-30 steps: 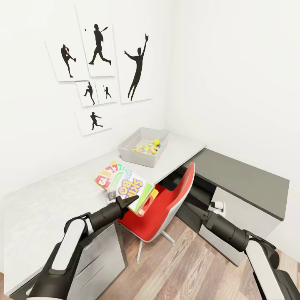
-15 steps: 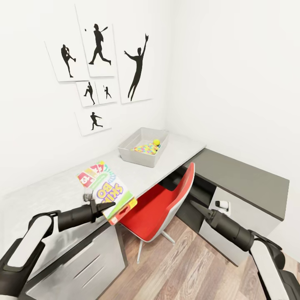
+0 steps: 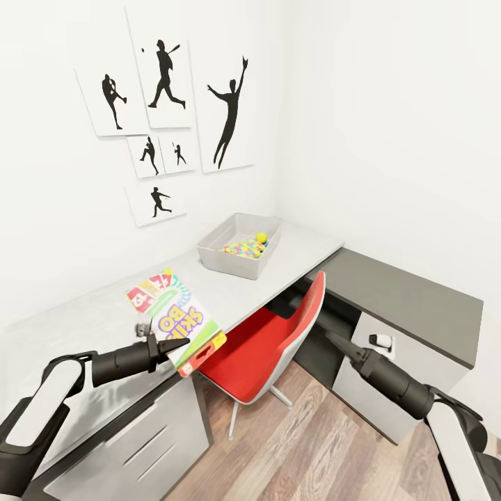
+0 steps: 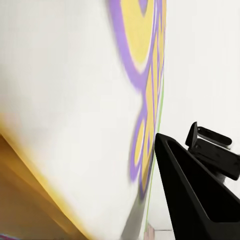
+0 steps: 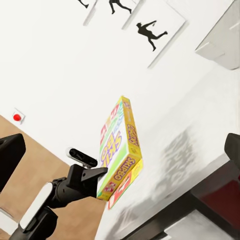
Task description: Put all the toys in the child's room - the three board games (two on the bed and one on the table), the two jigsaw puzzles on the table, and the tennis ball on the table - inside the toy box on the table in the child's room.
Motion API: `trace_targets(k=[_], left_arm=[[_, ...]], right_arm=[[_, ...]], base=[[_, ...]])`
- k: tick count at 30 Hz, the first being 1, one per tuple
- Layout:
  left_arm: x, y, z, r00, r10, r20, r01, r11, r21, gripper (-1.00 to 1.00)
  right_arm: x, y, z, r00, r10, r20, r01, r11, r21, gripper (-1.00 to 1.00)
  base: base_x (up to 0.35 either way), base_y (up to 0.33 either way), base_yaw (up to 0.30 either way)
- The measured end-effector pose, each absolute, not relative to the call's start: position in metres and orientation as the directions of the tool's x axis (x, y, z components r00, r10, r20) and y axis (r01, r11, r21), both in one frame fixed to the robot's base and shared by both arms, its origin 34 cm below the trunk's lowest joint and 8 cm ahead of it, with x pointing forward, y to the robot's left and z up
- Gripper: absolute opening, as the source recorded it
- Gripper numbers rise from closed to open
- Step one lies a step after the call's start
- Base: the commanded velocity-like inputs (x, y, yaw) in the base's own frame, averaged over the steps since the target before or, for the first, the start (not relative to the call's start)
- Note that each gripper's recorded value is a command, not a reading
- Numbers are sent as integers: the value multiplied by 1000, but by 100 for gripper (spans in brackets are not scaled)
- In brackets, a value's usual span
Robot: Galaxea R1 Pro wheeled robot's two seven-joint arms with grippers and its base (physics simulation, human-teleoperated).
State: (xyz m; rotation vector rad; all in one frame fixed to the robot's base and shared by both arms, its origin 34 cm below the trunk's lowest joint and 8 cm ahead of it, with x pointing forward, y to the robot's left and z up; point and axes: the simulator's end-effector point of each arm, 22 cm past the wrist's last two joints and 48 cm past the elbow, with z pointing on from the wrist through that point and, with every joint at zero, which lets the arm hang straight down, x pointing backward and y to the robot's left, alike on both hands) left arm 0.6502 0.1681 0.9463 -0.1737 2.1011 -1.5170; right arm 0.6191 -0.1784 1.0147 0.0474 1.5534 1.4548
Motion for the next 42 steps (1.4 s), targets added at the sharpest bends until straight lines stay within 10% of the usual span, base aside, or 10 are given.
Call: trace_targets(k=[42], left_arm=[[635, 184, 1005, -846, -366, -388, 291, 293, -911, -100]], right_arm=[[618, -189, 1049, -500, 625, -600, -558, 297, 775, 100]], base=[[0, 0, -6]])
